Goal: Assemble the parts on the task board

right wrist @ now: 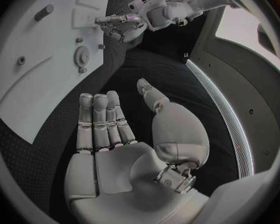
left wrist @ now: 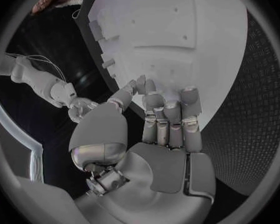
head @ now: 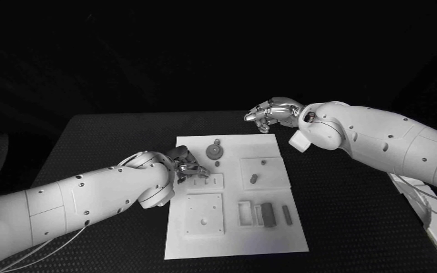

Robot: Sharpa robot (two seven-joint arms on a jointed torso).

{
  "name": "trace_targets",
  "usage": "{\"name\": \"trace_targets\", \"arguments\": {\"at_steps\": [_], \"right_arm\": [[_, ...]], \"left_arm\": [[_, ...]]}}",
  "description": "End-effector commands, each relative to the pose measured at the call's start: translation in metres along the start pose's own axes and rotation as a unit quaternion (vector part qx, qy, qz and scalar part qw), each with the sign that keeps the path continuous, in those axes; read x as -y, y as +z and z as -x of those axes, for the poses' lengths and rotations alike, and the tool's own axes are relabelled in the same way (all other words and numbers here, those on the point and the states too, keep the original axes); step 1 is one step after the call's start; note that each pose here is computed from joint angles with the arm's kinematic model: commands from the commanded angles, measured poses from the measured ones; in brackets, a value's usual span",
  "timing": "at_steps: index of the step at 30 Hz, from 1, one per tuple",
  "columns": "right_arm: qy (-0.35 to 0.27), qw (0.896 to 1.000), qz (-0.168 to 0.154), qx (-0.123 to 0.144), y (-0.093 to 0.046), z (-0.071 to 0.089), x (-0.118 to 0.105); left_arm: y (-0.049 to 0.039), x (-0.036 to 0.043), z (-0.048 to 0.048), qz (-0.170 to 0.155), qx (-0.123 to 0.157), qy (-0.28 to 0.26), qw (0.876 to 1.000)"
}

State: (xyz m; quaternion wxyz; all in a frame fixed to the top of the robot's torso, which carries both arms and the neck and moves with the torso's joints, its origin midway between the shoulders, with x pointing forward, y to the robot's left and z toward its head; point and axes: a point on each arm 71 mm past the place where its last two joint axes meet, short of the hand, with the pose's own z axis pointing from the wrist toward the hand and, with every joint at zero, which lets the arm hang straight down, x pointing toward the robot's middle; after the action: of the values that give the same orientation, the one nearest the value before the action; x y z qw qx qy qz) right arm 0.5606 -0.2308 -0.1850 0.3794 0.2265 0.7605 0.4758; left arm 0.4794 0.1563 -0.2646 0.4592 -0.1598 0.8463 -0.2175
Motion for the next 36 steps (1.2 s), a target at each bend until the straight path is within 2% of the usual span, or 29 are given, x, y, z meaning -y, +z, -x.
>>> {"name": "trace_targets", "arguments": {"at_steps": [1,8,11,14,28,36], "right_arm": [[-0.001,1.000,0.003,-0.007,0.0002,-0.0014,-0.0006],[-0.001,1.000,0.003,-0.007,0.0002,-0.0016,-0.0007],[-0.001,1.000,0.003,-0.007,0.0002,-0.0015,-0.0007],[-0.001,1.000,0.003,-0.006,0.0001,-0.0014,-0.0006],[-0.001,1.000,0.003,-0.007,0.0003,-0.0018,-0.0009],[-0.001,1.000,0.004,-0.007,0.0007,-0.0022,-0.0012]], "left_arm": [[-0.0003,0.0048,0.0005,-0.001,0.022,0.031,0.999],[0.0003,0.0062,-0.0009,0.010,0.023,0.055,0.998],[0.0008,0.0069,-0.0047,0.008,-0.001,0.072,0.997],[0.0008,0.0086,-0.0069,0.006,-0.007,0.079,0.997],[0.0044,0.0073,-0.0049,0.015,0.013,0.088,0.996],[0.0058,0.0088,-0.0063,0.015,0.011,0.090,0.996]]}}
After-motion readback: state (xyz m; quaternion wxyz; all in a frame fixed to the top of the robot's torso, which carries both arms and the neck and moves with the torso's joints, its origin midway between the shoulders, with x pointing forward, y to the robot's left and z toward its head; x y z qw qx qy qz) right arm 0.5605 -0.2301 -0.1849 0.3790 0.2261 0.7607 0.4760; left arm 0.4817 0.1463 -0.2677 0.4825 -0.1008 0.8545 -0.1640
